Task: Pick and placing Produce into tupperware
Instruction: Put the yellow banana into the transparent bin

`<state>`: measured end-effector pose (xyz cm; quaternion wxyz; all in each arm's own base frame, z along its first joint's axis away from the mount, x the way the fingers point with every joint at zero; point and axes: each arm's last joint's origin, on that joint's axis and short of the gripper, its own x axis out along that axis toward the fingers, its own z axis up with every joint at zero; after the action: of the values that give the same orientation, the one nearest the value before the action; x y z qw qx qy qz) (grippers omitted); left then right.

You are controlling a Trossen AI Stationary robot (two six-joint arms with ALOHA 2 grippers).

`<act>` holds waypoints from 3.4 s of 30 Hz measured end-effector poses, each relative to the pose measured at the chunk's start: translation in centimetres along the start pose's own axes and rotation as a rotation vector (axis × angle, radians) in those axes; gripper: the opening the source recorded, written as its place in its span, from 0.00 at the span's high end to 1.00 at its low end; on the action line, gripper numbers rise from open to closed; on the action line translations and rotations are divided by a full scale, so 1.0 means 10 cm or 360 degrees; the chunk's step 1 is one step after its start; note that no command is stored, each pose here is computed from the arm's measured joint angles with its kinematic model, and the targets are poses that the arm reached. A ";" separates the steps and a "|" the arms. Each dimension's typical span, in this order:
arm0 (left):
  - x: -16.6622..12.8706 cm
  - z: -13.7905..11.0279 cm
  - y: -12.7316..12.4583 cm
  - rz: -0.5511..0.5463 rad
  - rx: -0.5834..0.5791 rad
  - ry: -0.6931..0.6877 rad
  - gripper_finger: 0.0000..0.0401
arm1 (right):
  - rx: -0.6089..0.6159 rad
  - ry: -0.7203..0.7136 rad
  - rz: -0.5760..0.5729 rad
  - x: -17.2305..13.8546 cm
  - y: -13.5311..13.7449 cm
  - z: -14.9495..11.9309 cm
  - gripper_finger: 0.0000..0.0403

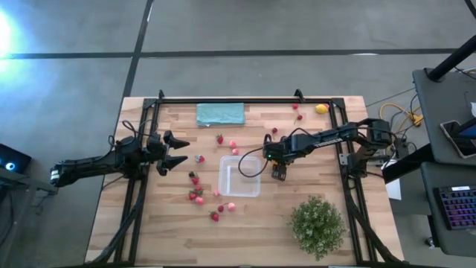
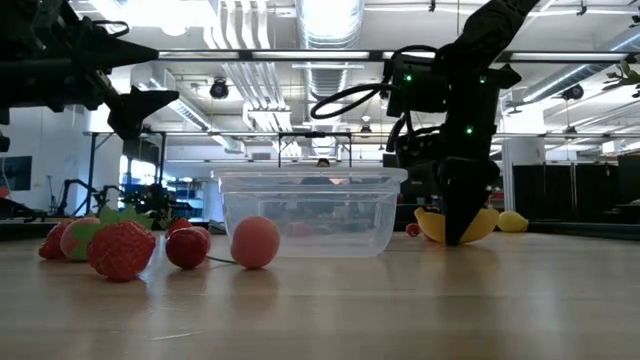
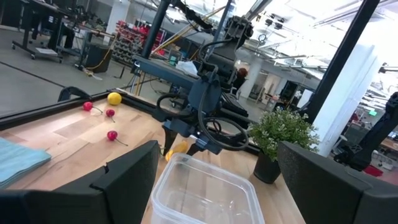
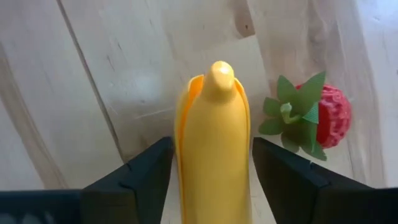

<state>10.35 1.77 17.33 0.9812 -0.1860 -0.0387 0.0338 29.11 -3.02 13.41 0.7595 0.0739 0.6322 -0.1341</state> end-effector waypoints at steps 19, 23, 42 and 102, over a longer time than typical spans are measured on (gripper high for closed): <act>0.00 0.00 0.00 0.0001 -0.0001 0.0003 0.22 | 0.0043 -0.0004 -0.0018 -0.21 -0.04 0.12 0.67; 0.00 0.00 0.00 0.0001 0.0000 0.0003 0.22 | 0.0046 -0.0021 0.0047 -0.34 -0.02 0.22 0.62; 0.00 0.00 0.00 0.0000 0.0000 0.0002 0.22 | -0.0077 -0.0144 0.0016 -0.82 -0.07 0.56 0.70; 0.00 0.00 0.00 0.0001 -0.0001 0.0005 0.22 | 0.0124 0.0052 -0.0086 -0.28 0.03 0.91 0.20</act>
<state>10.36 1.77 17.30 0.9812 -0.1863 -0.0371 0.0337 37.33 -4.98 17.85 0.7417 0.0886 0.6406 -0.1779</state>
